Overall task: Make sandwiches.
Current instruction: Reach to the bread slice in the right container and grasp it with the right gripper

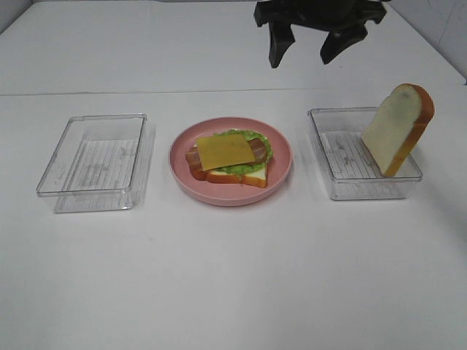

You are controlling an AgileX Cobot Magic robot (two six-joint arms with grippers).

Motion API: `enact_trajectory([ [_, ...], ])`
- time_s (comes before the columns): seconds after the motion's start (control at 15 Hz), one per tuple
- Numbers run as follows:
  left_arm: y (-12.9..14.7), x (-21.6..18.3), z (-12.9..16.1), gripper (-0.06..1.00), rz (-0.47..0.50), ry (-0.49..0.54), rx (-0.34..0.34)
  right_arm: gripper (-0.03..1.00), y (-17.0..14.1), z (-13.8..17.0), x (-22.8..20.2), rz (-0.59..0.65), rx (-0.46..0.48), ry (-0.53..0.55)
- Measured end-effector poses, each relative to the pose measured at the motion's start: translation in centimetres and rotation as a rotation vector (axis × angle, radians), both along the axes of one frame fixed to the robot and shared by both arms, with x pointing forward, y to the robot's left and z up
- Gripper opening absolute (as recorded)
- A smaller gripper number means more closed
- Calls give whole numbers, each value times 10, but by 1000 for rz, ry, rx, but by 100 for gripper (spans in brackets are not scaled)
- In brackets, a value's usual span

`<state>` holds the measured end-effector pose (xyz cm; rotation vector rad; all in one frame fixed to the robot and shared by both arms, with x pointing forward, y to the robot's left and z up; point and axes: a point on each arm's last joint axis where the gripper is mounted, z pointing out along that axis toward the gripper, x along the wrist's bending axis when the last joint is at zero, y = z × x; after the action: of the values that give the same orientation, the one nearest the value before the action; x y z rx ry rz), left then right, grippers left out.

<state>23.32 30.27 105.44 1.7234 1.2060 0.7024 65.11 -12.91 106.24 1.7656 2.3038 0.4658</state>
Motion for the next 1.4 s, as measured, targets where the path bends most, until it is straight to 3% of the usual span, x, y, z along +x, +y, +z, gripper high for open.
enact_trajectory([
  [0.27, 0, 0, 0, 74, 0, 0, 0, 74, -59, 33, -5, -128, -24, 10],
  [0.6, 0, 0, 0, 74, 0, 0, 0, 74, -126, 35, 2, -278, -38, 48],
  [0.73, 0, 0, 0, 74, 0, 0, 0, 74, -158, 33, 6, -331, 49, 72],
  [0.93, 0, 0, 0, 74, 0, 0, 0, 74, -173, 13, 15, -319, 119, 128],
  [1.33, 0, 0, 0, 74, 0, 0, 0, 74, -177, -46, 34, -311, 63, 258],
  [1.4, 0, 0, 0, 74, 0, 0, 0, 74, -177, -68, 40, -313, 52, 306],
])
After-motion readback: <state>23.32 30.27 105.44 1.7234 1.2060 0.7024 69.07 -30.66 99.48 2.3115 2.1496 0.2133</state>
